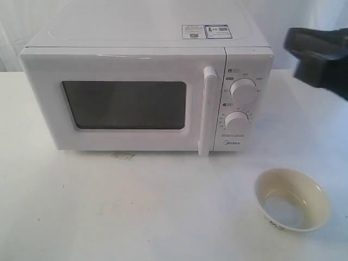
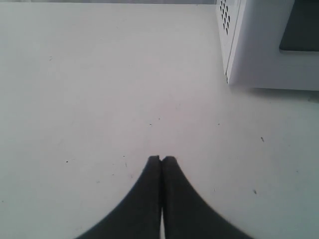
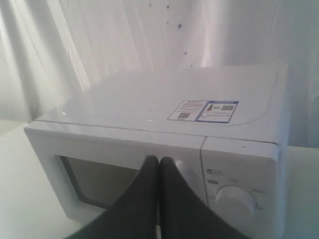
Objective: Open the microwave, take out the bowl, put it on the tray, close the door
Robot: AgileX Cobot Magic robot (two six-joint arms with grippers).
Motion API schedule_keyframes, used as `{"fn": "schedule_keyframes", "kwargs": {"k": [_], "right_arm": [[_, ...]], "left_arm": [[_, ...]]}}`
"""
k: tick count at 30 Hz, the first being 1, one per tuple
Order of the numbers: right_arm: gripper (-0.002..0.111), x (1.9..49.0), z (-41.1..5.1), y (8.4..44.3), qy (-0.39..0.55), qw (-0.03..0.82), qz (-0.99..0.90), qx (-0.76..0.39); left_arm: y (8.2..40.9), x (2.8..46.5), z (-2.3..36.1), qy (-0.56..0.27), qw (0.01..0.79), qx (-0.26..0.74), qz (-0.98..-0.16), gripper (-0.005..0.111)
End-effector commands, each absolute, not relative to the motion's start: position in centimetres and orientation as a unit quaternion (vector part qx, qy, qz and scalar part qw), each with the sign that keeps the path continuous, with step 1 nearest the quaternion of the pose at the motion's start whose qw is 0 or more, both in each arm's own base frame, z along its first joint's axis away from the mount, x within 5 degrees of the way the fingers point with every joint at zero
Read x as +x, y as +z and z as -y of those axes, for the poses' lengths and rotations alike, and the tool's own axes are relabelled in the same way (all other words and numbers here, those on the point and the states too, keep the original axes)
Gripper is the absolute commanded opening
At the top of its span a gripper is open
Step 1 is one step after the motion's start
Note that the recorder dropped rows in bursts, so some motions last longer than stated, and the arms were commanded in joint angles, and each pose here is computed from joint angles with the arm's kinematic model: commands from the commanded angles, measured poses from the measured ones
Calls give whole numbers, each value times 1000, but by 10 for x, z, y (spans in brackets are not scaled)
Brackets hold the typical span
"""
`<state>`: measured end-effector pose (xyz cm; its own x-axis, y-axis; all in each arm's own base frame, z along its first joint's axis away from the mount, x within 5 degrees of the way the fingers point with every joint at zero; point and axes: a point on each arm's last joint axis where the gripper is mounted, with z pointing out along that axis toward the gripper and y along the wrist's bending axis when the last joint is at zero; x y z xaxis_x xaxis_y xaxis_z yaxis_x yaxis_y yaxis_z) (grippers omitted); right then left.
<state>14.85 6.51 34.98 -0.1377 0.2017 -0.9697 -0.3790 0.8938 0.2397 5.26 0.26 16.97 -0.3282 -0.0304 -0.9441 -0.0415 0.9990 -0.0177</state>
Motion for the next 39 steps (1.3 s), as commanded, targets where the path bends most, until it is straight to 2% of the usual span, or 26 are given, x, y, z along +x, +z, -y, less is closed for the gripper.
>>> {"fn": "schedule_keyframes", "kwargs": {"k": [1, 11, 21, 31, 34, 36, 39], "right_arm": [[0, 113, -38, 341, 197, 685, -700, -46], [0, 50, -14, 281, 155, 753, -639, -3], [0, 58, -6, 212, 129, 720, -680, 48], [0, 54, -16, 209, 165, 704, -691, 6], [0, 54, -18, 207, 147, 699, -699, -25], [0, 53, -21, 198, 115, 666, -732, -79], [0, 53, -14, 188, 101, 627, -771, -33]], "left_arm": [[169, 53, -3, 4, 581, -25, -814, 0], [169, 53, -3, 4, 581, -25, -814, 0], [169, 53, -3, 4, 581, -25, -814, 0], [169, 53, -3, 5, 581, -25, -814, 0], [169, 53, -3, 5, 581, -25, -814, 0], [169, 53, -3, 5, 581, -25, -814, 0], [169, 53, -3, 5, 581, -25, -814, 0]]}}
